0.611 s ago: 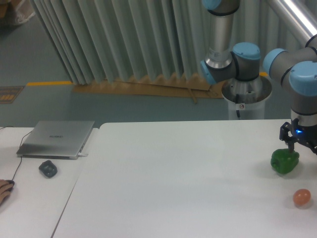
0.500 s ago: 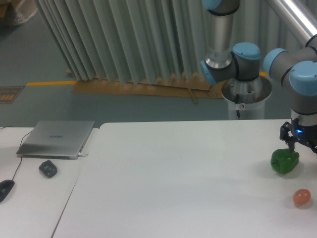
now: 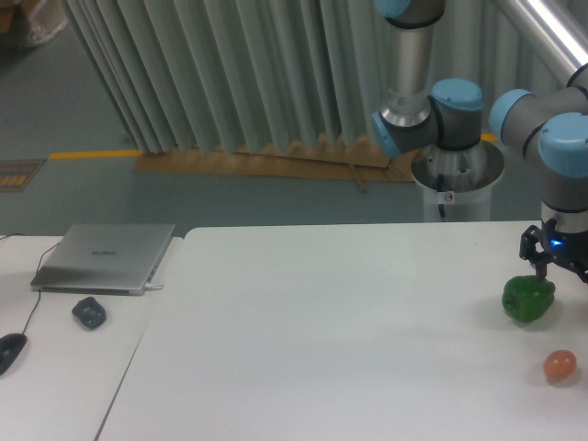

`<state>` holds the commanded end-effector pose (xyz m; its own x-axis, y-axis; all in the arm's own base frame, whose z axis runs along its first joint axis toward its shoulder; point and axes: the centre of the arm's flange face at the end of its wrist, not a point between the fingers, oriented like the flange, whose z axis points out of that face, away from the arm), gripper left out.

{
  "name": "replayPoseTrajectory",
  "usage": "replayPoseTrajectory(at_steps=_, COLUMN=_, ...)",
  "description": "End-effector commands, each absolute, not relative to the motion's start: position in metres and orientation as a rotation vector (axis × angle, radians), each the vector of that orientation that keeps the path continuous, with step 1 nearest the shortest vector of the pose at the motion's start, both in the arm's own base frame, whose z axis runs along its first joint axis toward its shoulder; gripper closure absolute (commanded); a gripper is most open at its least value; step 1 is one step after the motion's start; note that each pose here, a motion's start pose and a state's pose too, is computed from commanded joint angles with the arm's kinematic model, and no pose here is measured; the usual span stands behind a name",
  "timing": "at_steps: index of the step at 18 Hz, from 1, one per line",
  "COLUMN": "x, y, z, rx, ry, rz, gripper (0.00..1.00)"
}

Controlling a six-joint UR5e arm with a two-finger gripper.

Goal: Place the red pepper on the table

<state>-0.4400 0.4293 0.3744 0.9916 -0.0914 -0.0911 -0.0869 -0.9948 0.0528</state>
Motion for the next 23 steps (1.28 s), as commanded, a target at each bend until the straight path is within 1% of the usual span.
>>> replayPoseTrajectory(at_steps=23, x=-0.4409, y=0.4221, z=0.3794, rx=3.089, ry=-0.119, rz=-0.151, gripper=0.00)
